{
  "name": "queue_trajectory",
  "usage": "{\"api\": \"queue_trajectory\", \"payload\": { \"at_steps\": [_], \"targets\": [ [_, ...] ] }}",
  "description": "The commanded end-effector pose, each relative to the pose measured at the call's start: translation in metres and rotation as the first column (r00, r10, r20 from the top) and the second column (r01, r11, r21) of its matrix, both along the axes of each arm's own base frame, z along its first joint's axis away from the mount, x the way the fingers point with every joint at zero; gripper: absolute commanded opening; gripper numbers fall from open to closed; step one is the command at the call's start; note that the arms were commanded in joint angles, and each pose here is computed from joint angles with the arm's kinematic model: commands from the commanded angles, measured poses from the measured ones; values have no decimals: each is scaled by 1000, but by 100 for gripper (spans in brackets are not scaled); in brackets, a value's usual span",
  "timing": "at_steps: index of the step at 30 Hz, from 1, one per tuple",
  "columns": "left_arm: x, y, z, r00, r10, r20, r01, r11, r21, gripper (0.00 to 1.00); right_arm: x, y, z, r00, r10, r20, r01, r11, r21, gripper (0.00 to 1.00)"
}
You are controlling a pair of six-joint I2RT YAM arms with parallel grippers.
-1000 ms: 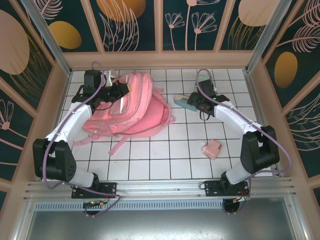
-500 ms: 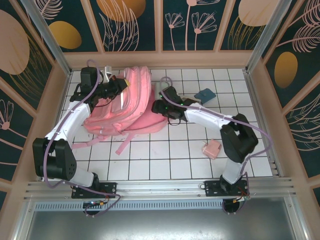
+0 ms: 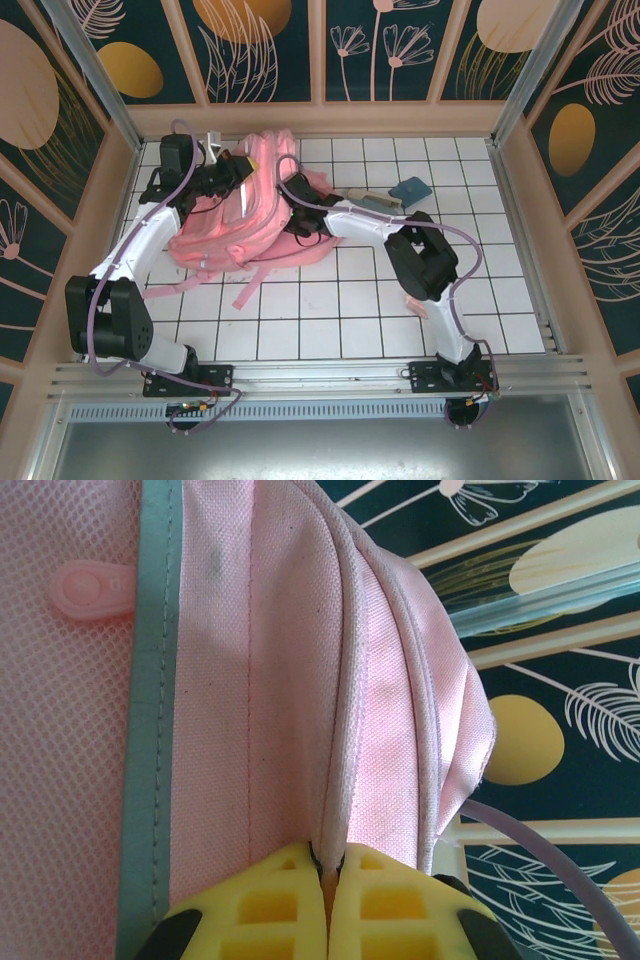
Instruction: Pack books, pencil case, and school supplies into a backpack
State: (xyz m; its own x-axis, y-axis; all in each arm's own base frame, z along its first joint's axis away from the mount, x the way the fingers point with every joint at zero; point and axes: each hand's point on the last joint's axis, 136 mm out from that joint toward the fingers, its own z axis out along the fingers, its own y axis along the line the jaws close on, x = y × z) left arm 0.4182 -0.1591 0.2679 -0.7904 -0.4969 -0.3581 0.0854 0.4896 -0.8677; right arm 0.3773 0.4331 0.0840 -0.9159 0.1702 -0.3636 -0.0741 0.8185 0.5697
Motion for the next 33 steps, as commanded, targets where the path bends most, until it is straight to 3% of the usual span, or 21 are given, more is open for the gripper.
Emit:
{"api": "queue_trajectory", "payload": {
  "at_steps": [1, 8, 19, 28, 33],
  "targets": [
    [-6, -11, 47, 984, -65, 166, 73, 996, -42, 0, -11, 20, -10, 998, 47, -38, -46, 999, 6, 75],
    [-5, -10, 44, 984, -67, 162, 73, 997, -32, 0, -13, 19, 5, 997, 75, 0, -75, 997, -1, 99],
    [-3, -8, 37, 986, -63, 156, 63, 998, 2, 0, -21, -22, 48, 994, 62, 94, -61, 998, -23, 99],
    [-2, -8, 28, 986, -70, 150, 69, 997, 18, 0, -30, -114, 54, 994, -52, 94, 62, 992, -107, 99],
    [-3, -10, 22, 986, -87, 144, 85, 996, 20, 0, -35, -188, 46, 975, -208, 71, 218, 957, -193, 97]
  ]
}}
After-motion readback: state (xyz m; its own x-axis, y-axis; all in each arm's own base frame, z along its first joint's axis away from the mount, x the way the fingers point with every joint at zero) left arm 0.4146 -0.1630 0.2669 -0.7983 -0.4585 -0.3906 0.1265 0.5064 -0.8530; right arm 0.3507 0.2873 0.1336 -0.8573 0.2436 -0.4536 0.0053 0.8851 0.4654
